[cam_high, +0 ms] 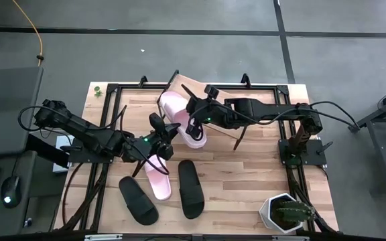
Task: Pick and place slides into the shelf
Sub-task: Put the right pink slide on the shelf
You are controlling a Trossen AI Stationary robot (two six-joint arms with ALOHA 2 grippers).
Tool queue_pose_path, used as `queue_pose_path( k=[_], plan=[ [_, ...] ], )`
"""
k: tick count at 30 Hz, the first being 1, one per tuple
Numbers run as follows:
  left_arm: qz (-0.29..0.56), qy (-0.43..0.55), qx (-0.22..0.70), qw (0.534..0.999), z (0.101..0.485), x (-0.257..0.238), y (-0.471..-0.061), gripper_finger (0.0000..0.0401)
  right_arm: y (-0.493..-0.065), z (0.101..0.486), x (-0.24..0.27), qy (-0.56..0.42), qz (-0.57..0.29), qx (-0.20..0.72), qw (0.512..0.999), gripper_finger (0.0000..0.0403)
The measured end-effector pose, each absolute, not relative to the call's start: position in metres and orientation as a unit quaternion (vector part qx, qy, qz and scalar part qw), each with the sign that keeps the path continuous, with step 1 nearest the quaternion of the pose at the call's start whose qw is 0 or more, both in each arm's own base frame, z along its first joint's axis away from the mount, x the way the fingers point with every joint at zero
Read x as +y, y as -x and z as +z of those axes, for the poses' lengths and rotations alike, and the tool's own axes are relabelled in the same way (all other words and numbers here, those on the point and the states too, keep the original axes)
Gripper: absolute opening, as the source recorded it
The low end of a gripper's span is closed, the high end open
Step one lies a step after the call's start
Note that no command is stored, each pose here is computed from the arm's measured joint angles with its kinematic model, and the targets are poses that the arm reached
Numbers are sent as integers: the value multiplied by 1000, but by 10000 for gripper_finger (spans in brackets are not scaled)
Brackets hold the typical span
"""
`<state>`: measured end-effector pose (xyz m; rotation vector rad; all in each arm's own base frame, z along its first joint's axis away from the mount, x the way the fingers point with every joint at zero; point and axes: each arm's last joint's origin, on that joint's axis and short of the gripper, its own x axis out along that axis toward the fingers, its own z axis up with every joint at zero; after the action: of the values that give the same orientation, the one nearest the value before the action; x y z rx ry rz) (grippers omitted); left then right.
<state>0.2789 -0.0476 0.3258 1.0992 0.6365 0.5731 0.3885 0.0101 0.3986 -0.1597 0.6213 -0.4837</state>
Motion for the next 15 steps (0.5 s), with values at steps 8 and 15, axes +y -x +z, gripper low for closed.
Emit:
queue_pose_path(
  k=[8, 15],
  plan=[
    [267, -510, 300, 761, 325, -47, -278, 53, -389, 399, 12, 83, -210, 307, 925, 79],
    [282, -516, 320, 743, 324, -43, -276, 52, -382, 417, 19, 89, -190, 300, 931, 124]
  ],
)
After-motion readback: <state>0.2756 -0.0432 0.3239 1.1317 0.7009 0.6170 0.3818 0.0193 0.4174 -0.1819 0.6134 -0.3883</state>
